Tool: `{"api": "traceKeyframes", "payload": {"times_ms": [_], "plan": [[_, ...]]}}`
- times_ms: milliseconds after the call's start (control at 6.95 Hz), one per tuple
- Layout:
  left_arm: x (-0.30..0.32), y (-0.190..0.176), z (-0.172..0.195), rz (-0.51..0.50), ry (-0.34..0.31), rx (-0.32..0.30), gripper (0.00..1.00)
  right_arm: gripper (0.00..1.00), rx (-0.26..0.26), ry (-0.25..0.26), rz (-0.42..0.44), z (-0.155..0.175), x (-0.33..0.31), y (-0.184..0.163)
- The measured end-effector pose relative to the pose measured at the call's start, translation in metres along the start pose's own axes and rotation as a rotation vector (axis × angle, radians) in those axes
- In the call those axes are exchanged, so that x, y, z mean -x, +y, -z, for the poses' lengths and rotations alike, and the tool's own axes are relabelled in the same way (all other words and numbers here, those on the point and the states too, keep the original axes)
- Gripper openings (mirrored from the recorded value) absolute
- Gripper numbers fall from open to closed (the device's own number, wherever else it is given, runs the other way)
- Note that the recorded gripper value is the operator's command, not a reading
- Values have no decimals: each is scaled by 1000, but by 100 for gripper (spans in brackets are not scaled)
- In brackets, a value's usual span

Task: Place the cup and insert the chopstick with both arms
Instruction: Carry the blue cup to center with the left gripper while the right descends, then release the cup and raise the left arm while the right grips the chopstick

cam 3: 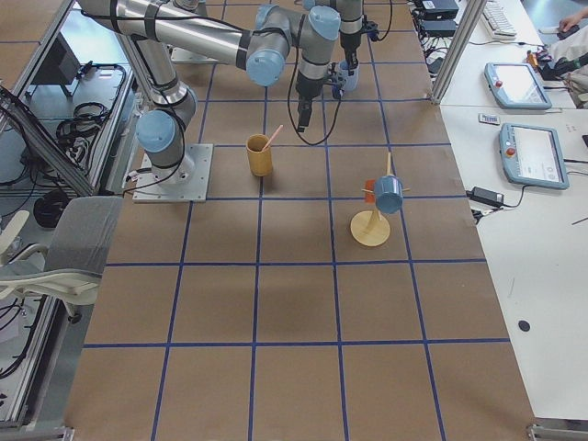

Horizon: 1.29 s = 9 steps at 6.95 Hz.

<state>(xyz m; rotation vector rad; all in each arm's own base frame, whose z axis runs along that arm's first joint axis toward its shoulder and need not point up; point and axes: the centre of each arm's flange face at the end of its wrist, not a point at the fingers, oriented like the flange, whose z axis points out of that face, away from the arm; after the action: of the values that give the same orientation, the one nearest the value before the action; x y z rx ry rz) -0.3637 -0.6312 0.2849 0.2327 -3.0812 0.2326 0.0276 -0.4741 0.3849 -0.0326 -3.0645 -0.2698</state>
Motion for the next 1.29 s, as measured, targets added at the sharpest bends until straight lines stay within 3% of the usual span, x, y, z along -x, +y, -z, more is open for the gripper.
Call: {"api": "traceKeyframes", "payload": {"times_ms": [144, 288, 576, 719, 863, 1007, 1295], "plan": [[-8, -2, -1, -2, 6, 3, 18, 100, 35, -6, 16, -17, 2, 4], [-12, -2, -2, -2, 13, 9, 26, 100, 66, -9, 21, -31, 3, 9], [-18, 0, -8, 9, 45, 38, 34, 100, 150, -19, 24, -48, 6, 18], [-20, 1, -10, 12, 56, 48, 58, 100, 198, -26, 27, -53, 7, 24], [-21, 1, -8, 13, 63, 48, 91, 76, 228, -31, 28, -55, 8, 27], [-22, -2, 0, 13, 69, 34, 100, 67, 236, -32, 29, -56, 8, 28], [-19, -15, 49, 0, 61, 17, 100, 67, 217, -28, 29, -56, 5, 23]]}}
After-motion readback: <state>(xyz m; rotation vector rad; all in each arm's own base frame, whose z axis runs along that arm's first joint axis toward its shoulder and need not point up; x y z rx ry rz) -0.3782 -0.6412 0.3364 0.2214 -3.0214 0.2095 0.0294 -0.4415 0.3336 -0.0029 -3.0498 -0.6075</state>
